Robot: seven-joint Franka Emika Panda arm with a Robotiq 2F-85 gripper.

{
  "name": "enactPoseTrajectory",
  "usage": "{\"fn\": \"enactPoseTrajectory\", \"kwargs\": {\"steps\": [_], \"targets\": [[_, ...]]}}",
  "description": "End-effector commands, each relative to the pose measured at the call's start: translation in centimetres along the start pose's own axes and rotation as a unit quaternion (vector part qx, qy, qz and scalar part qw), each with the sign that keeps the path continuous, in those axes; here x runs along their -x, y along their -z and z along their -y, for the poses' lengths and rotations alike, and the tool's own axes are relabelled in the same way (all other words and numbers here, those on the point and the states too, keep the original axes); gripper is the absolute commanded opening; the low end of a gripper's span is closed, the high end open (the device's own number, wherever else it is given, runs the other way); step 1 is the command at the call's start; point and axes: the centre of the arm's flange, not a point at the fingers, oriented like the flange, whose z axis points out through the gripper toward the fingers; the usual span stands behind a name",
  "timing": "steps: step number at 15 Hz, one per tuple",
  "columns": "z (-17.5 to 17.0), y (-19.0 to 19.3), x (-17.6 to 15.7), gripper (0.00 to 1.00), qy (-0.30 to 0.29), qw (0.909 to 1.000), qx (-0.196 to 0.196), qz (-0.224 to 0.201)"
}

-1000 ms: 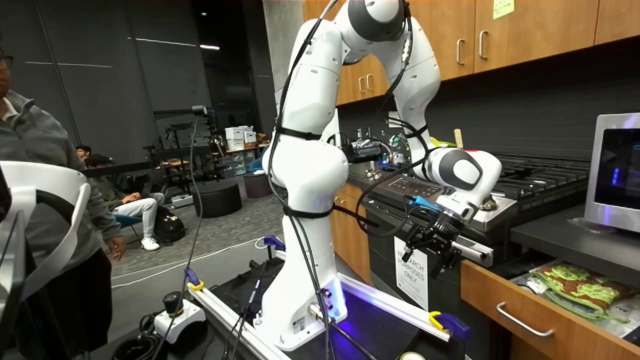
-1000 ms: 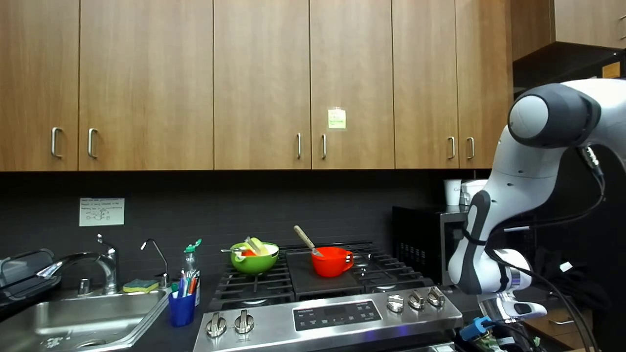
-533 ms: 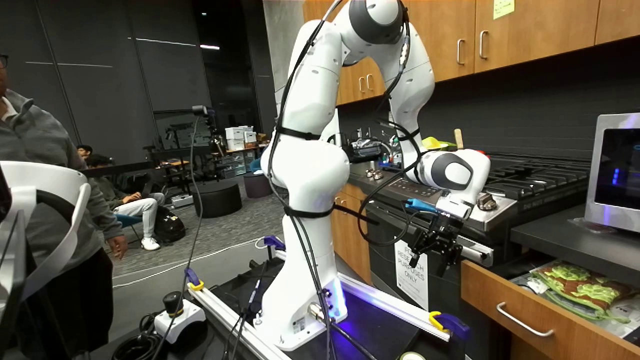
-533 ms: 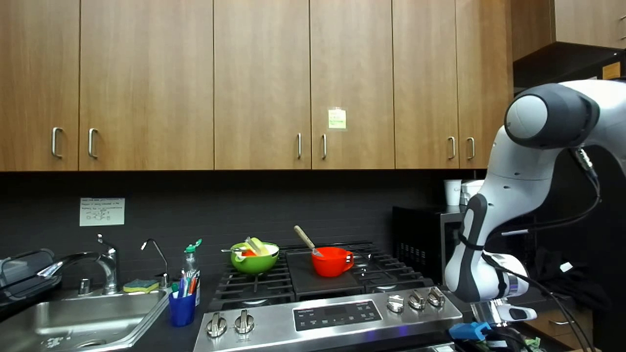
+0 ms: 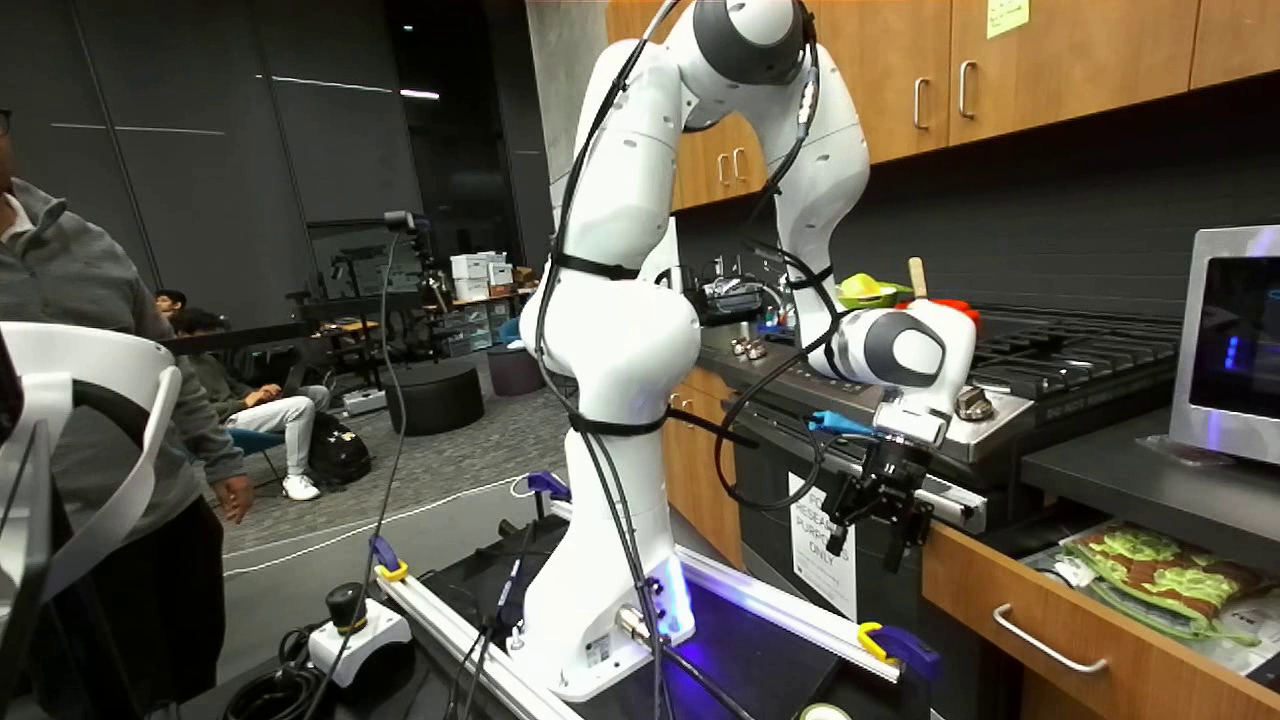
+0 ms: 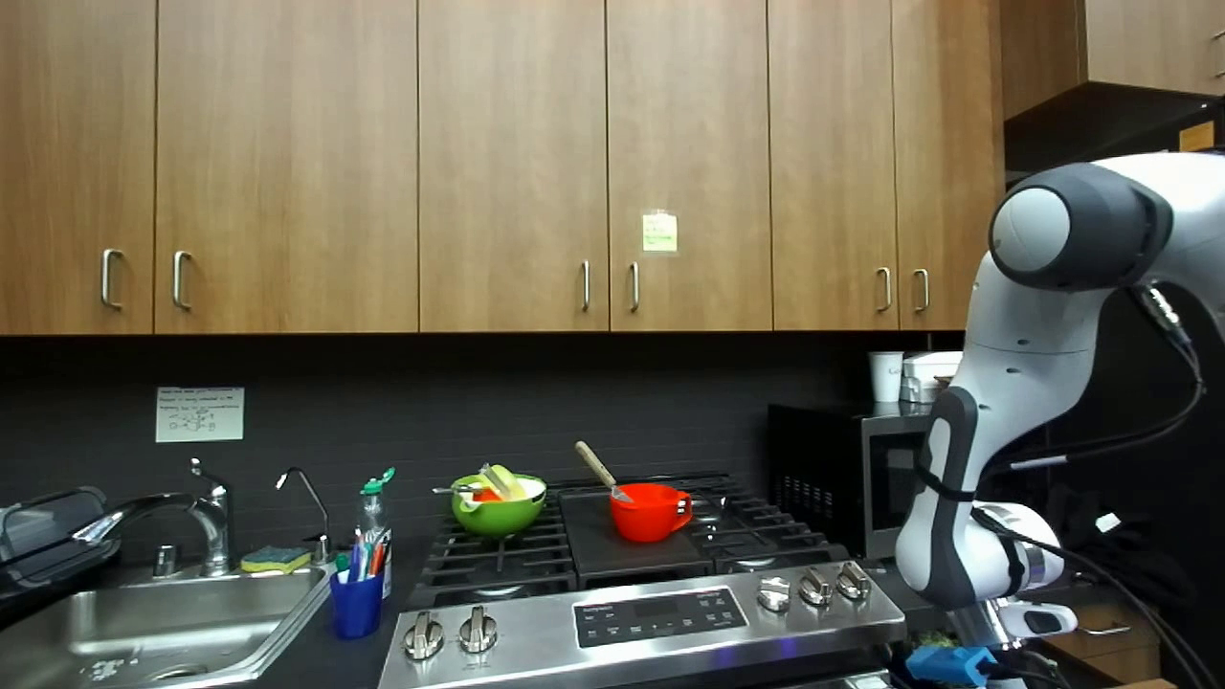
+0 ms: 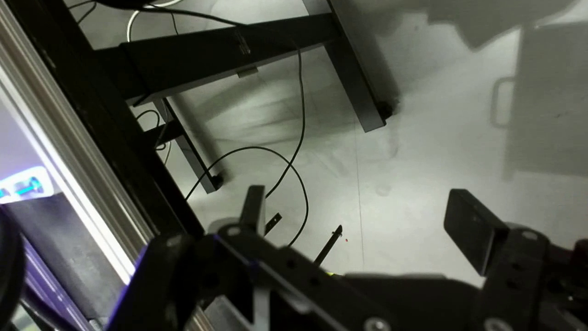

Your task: Close the top drawer of the kitchen unit

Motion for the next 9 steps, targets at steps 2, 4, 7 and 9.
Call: {"fn": "enactPoseTrajectory", "kwargs": {"steps": [2,4,7,9], "targets": [[-1.8,-0.2,-3.4,1.0,-0.035,0.9993,-0.009,-0.011],[-1.4,-0.5,-4.4,1.0,-0.05,0.9986,-0.013,-0.013],[-1.0,-0.7,-5.0,1.0,-0.07,0.9968,-0.037,-0.014],[-1.3,0.1,-4.4,1.0,-0.07,0.9945,-0.073,-0.025]]}}
